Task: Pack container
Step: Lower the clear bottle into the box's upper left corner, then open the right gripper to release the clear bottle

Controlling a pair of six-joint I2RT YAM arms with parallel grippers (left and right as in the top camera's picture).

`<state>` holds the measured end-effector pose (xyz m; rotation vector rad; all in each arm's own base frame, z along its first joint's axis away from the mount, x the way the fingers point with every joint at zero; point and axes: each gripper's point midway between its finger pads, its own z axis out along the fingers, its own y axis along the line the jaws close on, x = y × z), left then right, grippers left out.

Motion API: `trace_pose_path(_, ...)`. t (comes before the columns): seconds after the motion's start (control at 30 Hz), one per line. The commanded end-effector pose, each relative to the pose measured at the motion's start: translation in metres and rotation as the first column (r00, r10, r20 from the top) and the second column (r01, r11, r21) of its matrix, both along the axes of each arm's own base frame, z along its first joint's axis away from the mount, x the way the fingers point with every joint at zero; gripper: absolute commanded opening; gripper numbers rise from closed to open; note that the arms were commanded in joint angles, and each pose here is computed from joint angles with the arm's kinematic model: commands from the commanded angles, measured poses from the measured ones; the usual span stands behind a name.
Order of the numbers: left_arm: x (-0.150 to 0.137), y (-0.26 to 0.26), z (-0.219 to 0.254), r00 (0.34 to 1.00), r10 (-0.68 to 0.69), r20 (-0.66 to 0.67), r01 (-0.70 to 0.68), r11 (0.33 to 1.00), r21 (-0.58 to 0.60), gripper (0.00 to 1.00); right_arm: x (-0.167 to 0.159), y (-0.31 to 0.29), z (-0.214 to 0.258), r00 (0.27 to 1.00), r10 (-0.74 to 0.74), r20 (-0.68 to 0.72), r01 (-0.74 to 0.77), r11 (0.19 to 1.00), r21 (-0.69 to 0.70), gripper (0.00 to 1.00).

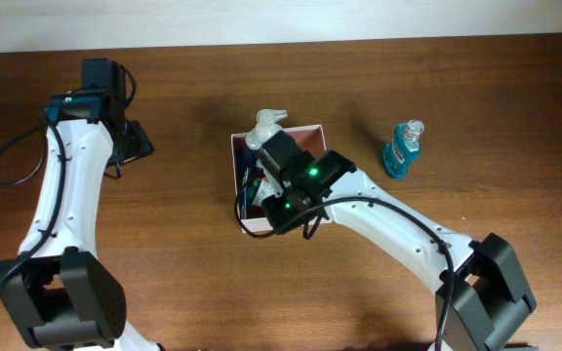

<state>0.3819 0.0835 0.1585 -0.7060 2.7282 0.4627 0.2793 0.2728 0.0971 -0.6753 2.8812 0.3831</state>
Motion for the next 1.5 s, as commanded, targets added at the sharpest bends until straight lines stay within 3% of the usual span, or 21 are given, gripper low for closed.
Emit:
trace_pose_path(0.0, 0.001, -0.001, 0.003, 1.0, -0.005, 0.01, 0.005, 1.0, -0.006, 0.99, 0.007, -0.002, 0.001, 0.999, -0.006, 0.037, 0.006, 1.0, -0.012, 0.16)
trace_pose_path(0.2, 0.001, -0.001, 0.003, 1.0, -0.005, 0.01, 0.005, 1.0, -0.006, 0.99, 0.016, 0.004, 0.004, 0.995, 0.036, 0.088, -0.037, 0.999, 0.005, 0.08)
trace_pose_path(0.3, 0.001, -0.001, 0.003, 1.0, -0.005, 0.01, 0.005, 1.0, -0.006, 0.99, 0.025, -0.008, 0.003, 0.992, 0.012, 0.127, -0.005, 0.999, -0.052, 0.04)
trace_pose_path(0.47, 0.001, -0.001, 0.003, 1.0, -0.005, 0.01, 0.005, 1.0, -0.006, 0.99, 0.035, -0.03, 0.001, 0.986, -0.024, 0.165, 0.047, 0.99, -0.134, 0.04)
trace_pose_path(1.47, 0.001, -0.001, 0.003, 1.0, -0.005, 0.01, 0.005, 1.0, -0.006, 1.0, 0.035, -0.038, -0.035, 0.995, -0.05, 0.092, 0.067, 0.978, -0.197, 0.04)
